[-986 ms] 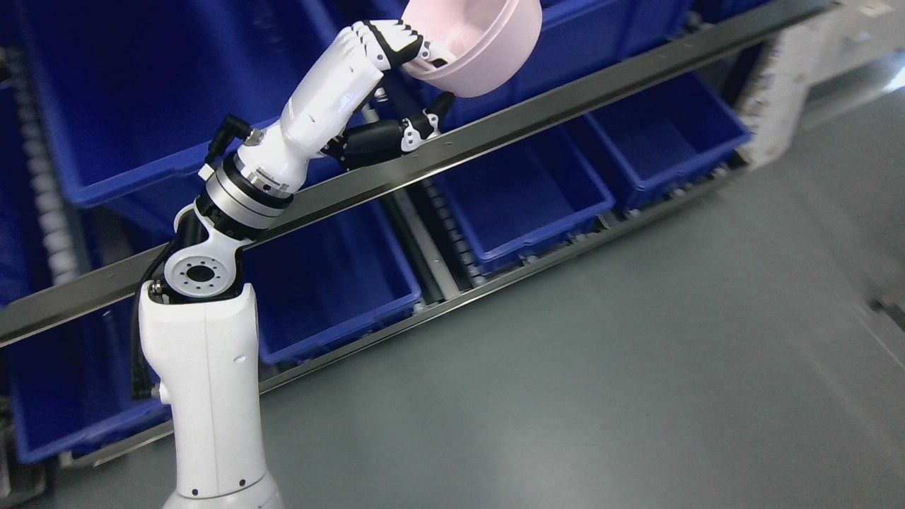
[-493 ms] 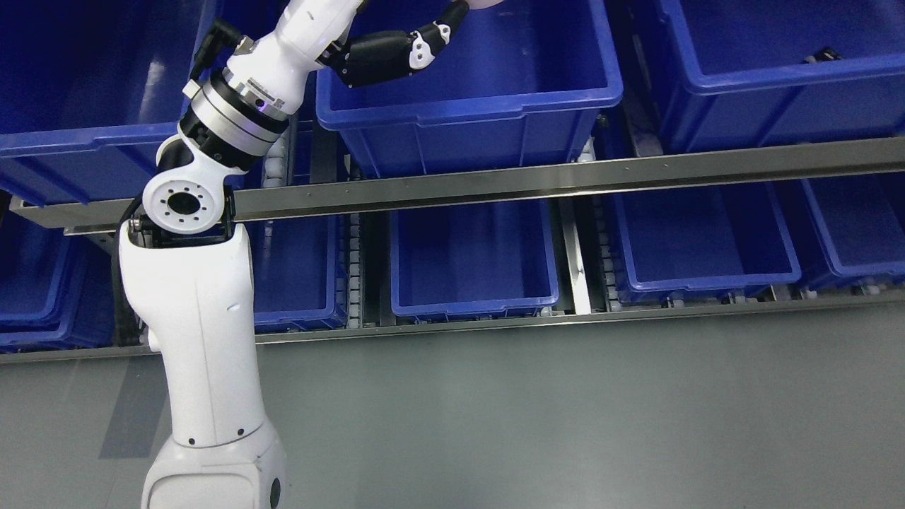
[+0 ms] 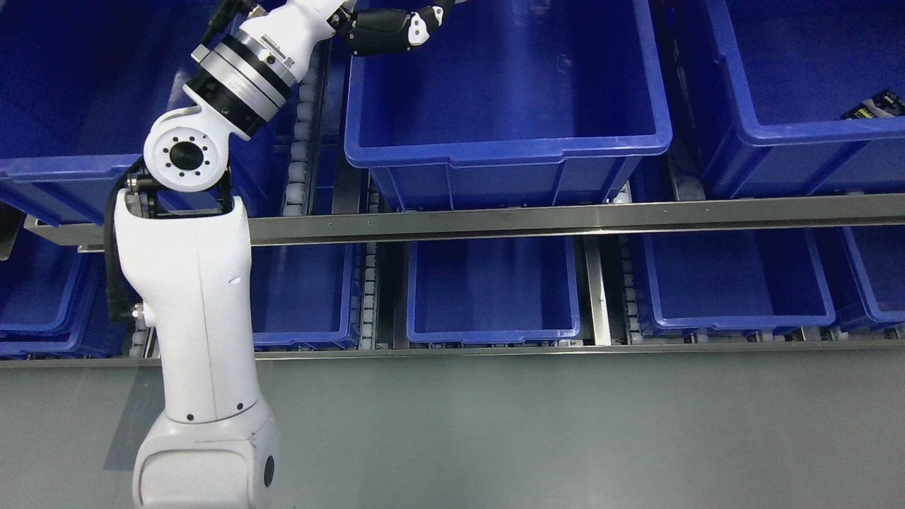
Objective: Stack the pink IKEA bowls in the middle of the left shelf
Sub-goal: 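Lower the stacked bowls into the blue bin and open the left hand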
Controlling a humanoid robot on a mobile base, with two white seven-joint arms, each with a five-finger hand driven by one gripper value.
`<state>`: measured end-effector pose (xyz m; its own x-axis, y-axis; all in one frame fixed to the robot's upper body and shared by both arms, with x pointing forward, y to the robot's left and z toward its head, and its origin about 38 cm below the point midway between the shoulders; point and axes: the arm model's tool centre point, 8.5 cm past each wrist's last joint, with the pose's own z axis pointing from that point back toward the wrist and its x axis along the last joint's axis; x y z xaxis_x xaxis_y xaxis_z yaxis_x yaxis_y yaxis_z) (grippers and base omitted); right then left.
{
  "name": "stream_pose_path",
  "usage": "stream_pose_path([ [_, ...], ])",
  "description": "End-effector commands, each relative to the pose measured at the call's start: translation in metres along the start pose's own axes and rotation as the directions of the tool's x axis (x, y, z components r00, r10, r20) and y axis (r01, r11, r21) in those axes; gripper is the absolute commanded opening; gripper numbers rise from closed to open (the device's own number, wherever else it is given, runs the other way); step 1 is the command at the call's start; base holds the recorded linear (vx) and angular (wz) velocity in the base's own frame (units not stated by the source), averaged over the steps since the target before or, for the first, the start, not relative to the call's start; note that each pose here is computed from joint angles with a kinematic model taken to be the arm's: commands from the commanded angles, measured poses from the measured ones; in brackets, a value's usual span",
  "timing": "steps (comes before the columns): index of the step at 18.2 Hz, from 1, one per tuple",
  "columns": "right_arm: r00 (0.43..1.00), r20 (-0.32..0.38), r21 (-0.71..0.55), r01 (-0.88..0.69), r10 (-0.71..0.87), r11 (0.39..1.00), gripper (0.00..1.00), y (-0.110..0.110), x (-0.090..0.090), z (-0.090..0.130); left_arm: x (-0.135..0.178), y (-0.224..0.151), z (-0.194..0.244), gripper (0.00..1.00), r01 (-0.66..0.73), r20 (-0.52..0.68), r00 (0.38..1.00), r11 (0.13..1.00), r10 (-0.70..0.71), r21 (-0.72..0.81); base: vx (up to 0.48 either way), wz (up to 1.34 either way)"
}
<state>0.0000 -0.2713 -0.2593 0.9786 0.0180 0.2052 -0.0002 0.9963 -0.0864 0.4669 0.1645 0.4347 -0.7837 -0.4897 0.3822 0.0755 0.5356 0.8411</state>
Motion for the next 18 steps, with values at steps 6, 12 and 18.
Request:
stream_pose_path([
  [6,1.0,0.017,-0.019,0.002,-0.001,1.0,1.0,-0.012,0.006,-0.001,-0.046,-0.031,-0.007,0.09,-0.062,-0.144,0.989,0.981,0.035,-0.186,0.108,-0.11],
  [12,1.0,0.017,-0.019,0.002,-0.001,1.0,1.0,-0.012,0.006,-0.001,-0.047,-0.067,-0.006,0.16,-0.102,-0.151,0.986,0.962,0.065,-0.253,0.054,-0.09],
  [18,1.0,0.017,-0.019,0.002,-0.001,1.0,1.0,-0.012,0.006,-0.001,-0.044,-0.063,-0.009,0.54,-0.111,-0.14,0.987,0.969,0.082,-0.222,0.039,-0.06],
])
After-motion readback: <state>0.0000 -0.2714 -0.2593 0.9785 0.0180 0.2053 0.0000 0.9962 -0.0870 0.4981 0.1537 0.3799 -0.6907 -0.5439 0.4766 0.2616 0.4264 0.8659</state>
